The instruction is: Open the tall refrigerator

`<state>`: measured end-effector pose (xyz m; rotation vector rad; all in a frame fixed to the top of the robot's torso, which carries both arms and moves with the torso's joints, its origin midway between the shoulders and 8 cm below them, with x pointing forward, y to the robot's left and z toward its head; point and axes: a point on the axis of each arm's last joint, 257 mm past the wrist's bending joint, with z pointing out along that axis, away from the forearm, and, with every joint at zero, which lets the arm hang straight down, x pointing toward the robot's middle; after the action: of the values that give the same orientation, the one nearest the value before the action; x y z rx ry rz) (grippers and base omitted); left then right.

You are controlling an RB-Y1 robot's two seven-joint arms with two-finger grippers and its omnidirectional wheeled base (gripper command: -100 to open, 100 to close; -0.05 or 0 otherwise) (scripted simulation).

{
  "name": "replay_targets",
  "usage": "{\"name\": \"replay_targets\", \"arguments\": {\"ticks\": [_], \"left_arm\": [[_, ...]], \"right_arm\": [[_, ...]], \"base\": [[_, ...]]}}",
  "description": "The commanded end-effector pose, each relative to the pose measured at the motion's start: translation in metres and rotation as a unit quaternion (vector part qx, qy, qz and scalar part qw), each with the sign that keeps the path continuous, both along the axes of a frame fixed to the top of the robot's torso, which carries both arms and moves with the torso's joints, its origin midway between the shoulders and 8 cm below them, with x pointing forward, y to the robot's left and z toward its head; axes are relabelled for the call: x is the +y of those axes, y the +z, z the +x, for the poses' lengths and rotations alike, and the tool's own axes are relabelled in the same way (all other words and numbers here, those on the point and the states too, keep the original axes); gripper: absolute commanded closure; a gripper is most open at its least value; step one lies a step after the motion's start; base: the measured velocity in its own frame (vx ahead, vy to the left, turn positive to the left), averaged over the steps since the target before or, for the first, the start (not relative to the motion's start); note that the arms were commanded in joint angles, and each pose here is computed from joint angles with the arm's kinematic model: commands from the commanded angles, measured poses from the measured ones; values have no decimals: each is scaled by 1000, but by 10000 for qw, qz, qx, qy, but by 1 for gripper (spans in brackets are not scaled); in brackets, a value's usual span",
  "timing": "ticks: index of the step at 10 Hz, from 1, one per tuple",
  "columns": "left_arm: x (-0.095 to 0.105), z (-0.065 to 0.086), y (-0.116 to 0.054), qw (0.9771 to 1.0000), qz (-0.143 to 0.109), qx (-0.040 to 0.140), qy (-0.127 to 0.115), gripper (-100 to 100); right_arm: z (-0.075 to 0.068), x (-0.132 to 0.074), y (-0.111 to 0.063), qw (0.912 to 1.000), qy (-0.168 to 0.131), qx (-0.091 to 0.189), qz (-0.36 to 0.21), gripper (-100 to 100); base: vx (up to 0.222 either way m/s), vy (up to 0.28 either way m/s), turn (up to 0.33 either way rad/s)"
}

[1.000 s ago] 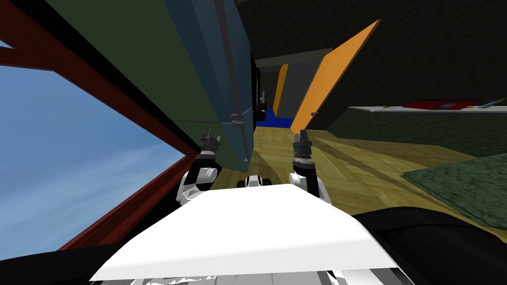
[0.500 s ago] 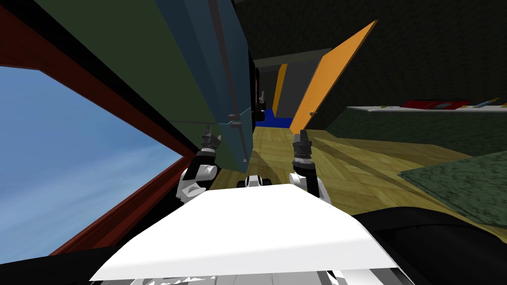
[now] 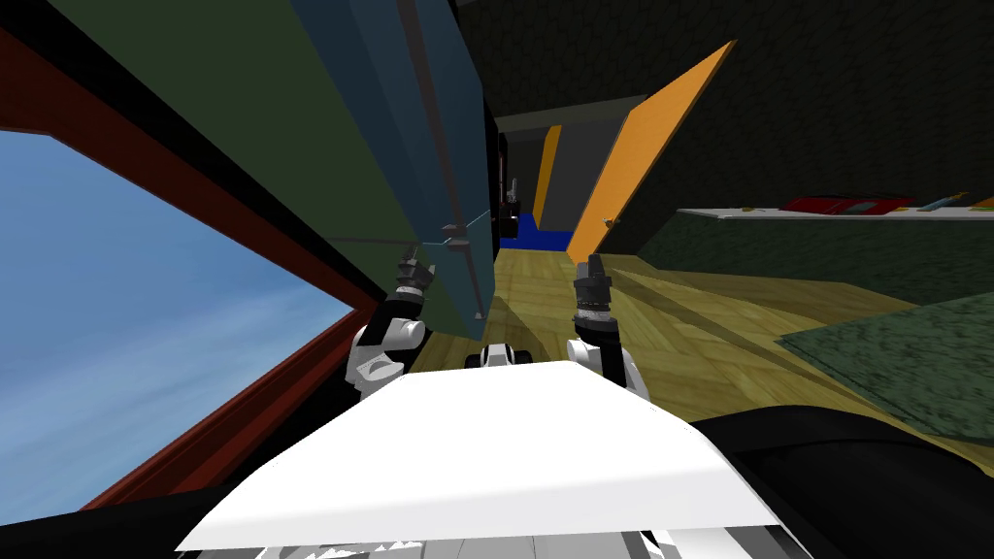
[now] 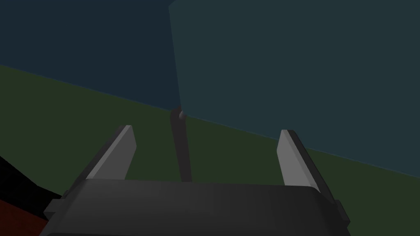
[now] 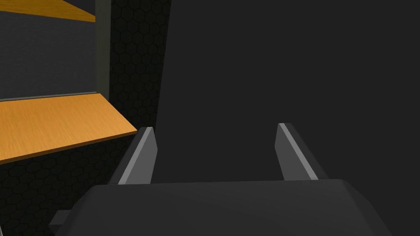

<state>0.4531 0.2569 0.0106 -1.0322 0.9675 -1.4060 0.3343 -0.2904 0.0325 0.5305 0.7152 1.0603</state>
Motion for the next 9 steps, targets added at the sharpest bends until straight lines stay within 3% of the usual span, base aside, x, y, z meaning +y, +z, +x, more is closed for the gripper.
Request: {"name": "replay_targets", "arguments": {"ticks": [1,9], "left_arm": [[0,6,-2,9999,-11,152,0,-100],[-1,23,-7,9973,-15,727,3,-100]], "right_arm": [[0,0,0,10000,0,0,0,0],[0,0,0,10000,0,0,0,0]], "base": [[13,-18,-13],[10,-28,-10]]}}
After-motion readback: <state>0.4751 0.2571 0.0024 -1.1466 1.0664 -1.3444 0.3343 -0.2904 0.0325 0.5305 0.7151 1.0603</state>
